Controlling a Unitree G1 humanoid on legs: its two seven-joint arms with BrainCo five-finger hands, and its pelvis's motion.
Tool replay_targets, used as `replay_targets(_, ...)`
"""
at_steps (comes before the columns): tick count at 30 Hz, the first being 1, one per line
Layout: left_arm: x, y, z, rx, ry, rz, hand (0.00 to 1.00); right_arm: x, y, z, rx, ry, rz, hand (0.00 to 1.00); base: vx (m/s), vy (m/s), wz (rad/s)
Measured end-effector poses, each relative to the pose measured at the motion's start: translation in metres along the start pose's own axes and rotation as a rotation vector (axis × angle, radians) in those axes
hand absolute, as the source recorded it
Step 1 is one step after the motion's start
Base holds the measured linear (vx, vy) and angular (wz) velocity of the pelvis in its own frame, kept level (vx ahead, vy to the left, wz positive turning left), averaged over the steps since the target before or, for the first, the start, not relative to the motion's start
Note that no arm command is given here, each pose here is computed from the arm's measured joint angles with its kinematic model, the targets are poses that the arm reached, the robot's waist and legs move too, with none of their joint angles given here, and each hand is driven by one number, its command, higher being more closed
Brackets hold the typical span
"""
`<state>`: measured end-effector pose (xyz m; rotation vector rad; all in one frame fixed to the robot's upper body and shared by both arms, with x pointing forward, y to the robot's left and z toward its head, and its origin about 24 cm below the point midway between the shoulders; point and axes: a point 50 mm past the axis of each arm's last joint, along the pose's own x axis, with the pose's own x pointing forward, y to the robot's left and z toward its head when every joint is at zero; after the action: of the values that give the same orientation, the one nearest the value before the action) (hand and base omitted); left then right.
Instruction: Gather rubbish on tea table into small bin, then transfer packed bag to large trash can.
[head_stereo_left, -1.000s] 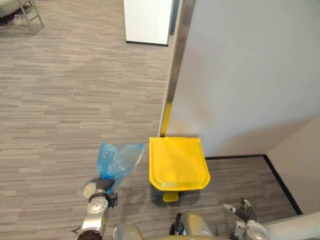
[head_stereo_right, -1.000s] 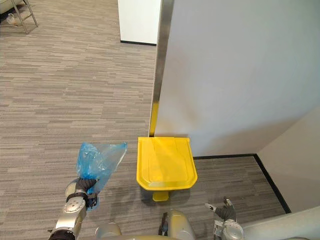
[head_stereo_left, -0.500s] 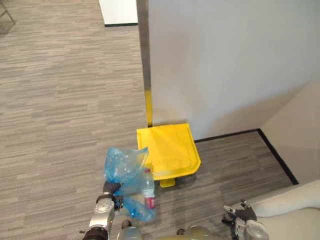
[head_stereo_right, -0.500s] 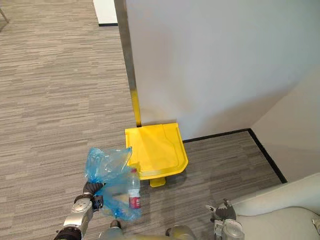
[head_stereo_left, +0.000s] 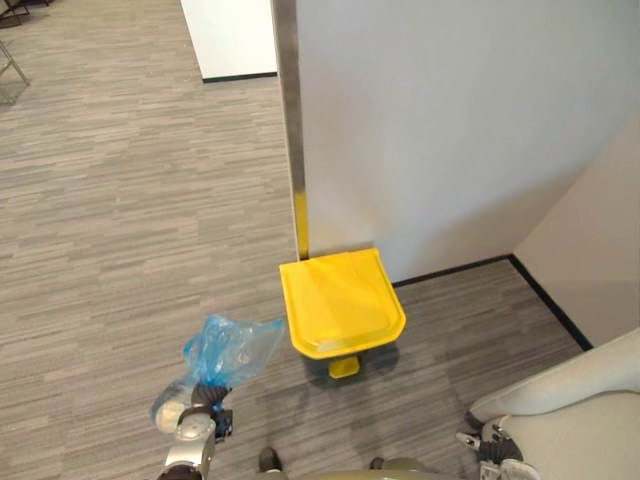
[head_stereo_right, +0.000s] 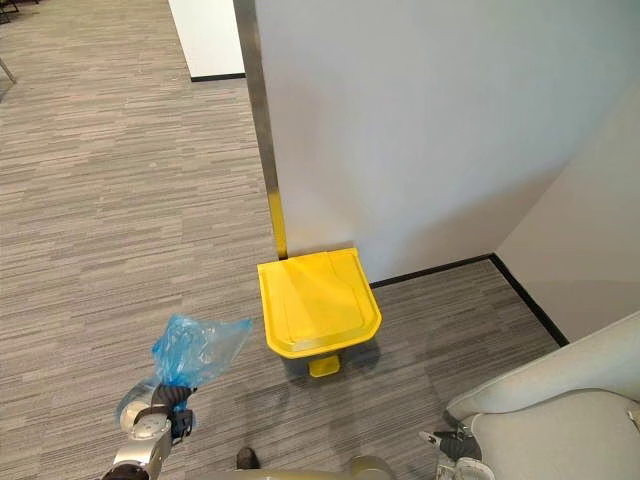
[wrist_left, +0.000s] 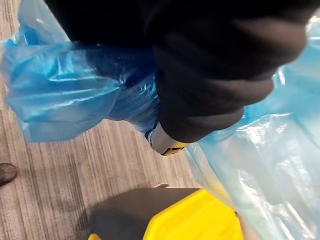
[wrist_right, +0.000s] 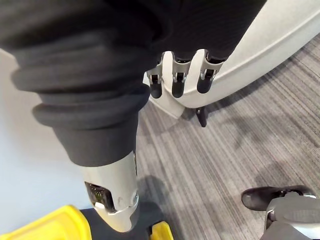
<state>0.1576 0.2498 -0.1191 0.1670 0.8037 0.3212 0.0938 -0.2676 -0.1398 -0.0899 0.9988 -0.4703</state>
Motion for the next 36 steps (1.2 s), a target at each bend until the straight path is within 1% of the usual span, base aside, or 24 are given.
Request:
replay_targets(4, -0.004, 0.003, -0.01, -0.001, 0.027, 0.01, 1.0, -0.001, 0.001, -0.004, 0.001, 0.009, 0.001, 0.0, 0.01, 0.043, 0.12)
replay_targets(8, -0.008, 0.001, -0.016, -0.004, 0.03, -0.001, 1.0, -0.001, 0.016, 0.011, 0.032, -0.05, 0.031, 0.0, 0.06, 0.071, 0.09)
replay_targets(10, -0.008, -0.006, -0.005, -0.018, -0.017, -0.017, 1.0, -0.004, 0.011, 0.009, 0.033, -0.066, 0.016, 0.0, 0.07, 0.141, 0.15)
replay_targets(13, -0.004, -0.01, 0.012, -0.02, -0.074, -0.028, 1.0, -0.008, 0.024, 0.005, 0.051, -0.056, 0.048, 0.0, 0.09, 0.083, 0.12)
replay_targets(15, 0.0, -0.006, 0.024, -0.003, -0.104, -0.021, 1.0, -0.009, 0.03, 0.004, 0.06, -0.051, 0.062, 0.0, 0.18, 0.022, 0.2)
replay_targets(17, 0.005, -0.007, 0.042, 0.006, -0.152, -0.028, 1.0, -0.009, 0.027, 0.003, 0.057, -0.051, 0.052, 0.0, 0.19, -0.014, 0.4)
replay_targets(19, 0.008, -0.013, 0.057, -0.01, -0.194, -0.04, 1.0, -0.01, 0.011, -0.001, 0.043, -0.047, 0.012, 0.0, 0.31, -0.103, 0.79)
replay_targets(20, 0.008, -0.019, 0.061, -0.022, -0.203, -0.053, 1.0, -0.009, 0.002, 0.004, 0.039, -0.064, -0.011, 0.0, 0.35, -0.103, 0.53)
replay_targets(22, 0.009, -0.024, 0.072, -0.021, -0.239, -0.072, 1.0, -0.009, -0.011, 0.009, 0.074, -0.091, -0.055, 0.0, 0.38, -0.14, 0.56)
replay_targets(25, 0.008, -0.027, 0.07, -0.031, -0.234, -0.087, 1.0, -0.008, -0.018, 0.01, 0.112, -0.091, -0.078, 0.0, 0.32, -0.156, 0.18)
replay_targets(28, 0.005, -0.032, 0.076, -0.061, -0.263, -0.104, 1.0, -0.006, -0.009, 0.032, 0.134, -0.164, -0.051, 0.0, 0.31, -0.186, -0.24)
replay_targets(29, 0.003, -0.038, 0.078, -0.077, -0.272, -0.117, 1.0, -0.007, -0.007, 0.038, 0.148, -0.186, -0.041, 0.0, 0.09, -0.119, -0.06)
replay_targets(32, 0.001, -0.04, 0.076, -0.086, -0.271, -0.122, 1.0, -0.007, 0.002, 0.037, 0.172, -0.18, -0.013, 0.0, 0.01, -0.083, 0.11)
replay_targets(34, 0.0, -0.035, 0.069, -0.078, -0.26, -0.112, 1.0, -0.008, 0.014, 0.039, 0.128, -0.186, 0.032, 0.0, -0.09, -0.053, 0.02)
replay_targets(36, -0.004, -0.028, 0.06, -0.064, -0.254, -0.101, 1.0, -0.015, 0.043, 0.054, 0.022, -0.259, 0.145, 0.0, -0.13, -0.079, -0.07)
